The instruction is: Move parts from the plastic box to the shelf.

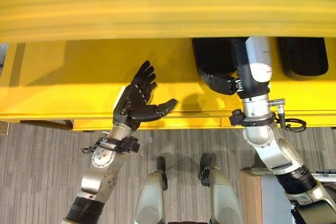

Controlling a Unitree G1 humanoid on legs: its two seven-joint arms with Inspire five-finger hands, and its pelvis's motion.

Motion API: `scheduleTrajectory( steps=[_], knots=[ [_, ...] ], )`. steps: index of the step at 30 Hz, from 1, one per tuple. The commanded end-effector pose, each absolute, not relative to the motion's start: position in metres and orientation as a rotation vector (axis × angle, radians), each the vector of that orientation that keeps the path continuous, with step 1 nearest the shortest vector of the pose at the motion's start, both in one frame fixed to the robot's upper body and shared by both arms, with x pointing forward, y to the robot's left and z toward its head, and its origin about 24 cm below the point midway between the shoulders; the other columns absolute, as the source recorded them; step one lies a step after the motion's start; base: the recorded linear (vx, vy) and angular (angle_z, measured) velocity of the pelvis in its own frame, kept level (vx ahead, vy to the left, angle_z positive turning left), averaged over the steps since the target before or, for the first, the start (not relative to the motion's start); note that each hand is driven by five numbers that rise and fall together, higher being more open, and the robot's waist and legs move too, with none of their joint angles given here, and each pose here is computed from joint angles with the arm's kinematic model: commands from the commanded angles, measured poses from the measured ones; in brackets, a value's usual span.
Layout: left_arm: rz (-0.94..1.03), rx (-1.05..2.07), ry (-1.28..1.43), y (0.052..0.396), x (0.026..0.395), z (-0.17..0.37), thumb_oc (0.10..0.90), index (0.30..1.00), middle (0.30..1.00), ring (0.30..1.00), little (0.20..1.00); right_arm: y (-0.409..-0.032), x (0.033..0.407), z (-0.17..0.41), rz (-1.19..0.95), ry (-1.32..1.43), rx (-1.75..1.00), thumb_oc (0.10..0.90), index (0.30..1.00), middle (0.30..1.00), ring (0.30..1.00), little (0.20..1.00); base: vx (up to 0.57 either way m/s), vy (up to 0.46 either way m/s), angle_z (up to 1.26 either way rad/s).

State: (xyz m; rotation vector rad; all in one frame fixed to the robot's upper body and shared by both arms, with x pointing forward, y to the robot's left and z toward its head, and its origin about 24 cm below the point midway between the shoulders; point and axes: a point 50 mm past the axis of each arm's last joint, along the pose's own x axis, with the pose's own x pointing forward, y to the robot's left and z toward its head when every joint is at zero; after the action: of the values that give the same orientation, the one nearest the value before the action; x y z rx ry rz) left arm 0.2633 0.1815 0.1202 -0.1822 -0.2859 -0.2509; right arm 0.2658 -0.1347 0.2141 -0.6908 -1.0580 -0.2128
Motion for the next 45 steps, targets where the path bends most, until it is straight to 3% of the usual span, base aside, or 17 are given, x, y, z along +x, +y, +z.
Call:
scheduleTrajectory(
  steps=[1,10,17,28,30,33,35,45],
  knots=[
    [-0.277,-0.229,-0.526,0.171,0.245,0.156,0.900,1.000,1.000,1.000,1.000,-0.146,0.240,0.246,-0.363,-1.277,-0.483,0.900,1.000,1.000,1.000,1.000,0.12,0.071,-0.05],
    [-0.121,-0.279,-0.395,0.209,0.219,0.113,0.900,1.000,1.000,1.000,1.000,-0.215,0.223,0.172,-0.607,-0.855,-0.486,0.900,1.000,1.000,1.000,1.000,0.12,0.039,-0.06],
    [-0.093,-0.258,-0.365,0.225,0.207,0.105,0.900,1.000,1.000,1.000,1.000,-0.247,0.210,0.144,-0.648,-0.622,-0.516,0.900,1.000,1.000,1.000,1.000,0.06,0.010,-0.06],
    [-0.031,-0.242,-0.347,0.236,0.197,0.103,0.900,1.000,1.000,1.000,1.000,-0.258,0.187,0.146,-0.684,-0.607,-0.410,0.900,1.000,1.000,1.000,1.000,0.03,0.038,0.00],
    [-0.016,-0.235,-0.329,0.237,0.196,0.100,0.900,1.000,1.000,1.000,1.000,-0.265,0.187,0.138,-0.711,-0.535,-0.360,0.900,1.000,1.000,1.000,1.000,0.02,0.055,0.00],
    [0.012,-0.219,-0.304,0.242,0.190,0.094,0.900,1.000,1.000,1.000,1.000,-0.282,0.186,0.107,-0.774,-0.336,-0.065,0.900,1.000,1.000,1.000,1.000,0.02,0.112,0.01],
    [0.015,-0.227,-0.302,0.244,0.188,0.093,0.900,1.000,1.000,1.000,1.000,-0.284,0.185,0.105,-0.797,-0.338,-0.091,0.900,1.000,1.000,1.000,1.000,0.02,0.255,0.11],
    [-0.185,-0.288,-0.276,0.223,0.204,0.098,0.900,1.000,1.000,1.000,1.000,-0.299,0.184,0.093,-0.921,-0.231,-0.114,0.900,1.000,1.000,1.000,1.000,-0.04,0.214,-0.09]
  ],
)
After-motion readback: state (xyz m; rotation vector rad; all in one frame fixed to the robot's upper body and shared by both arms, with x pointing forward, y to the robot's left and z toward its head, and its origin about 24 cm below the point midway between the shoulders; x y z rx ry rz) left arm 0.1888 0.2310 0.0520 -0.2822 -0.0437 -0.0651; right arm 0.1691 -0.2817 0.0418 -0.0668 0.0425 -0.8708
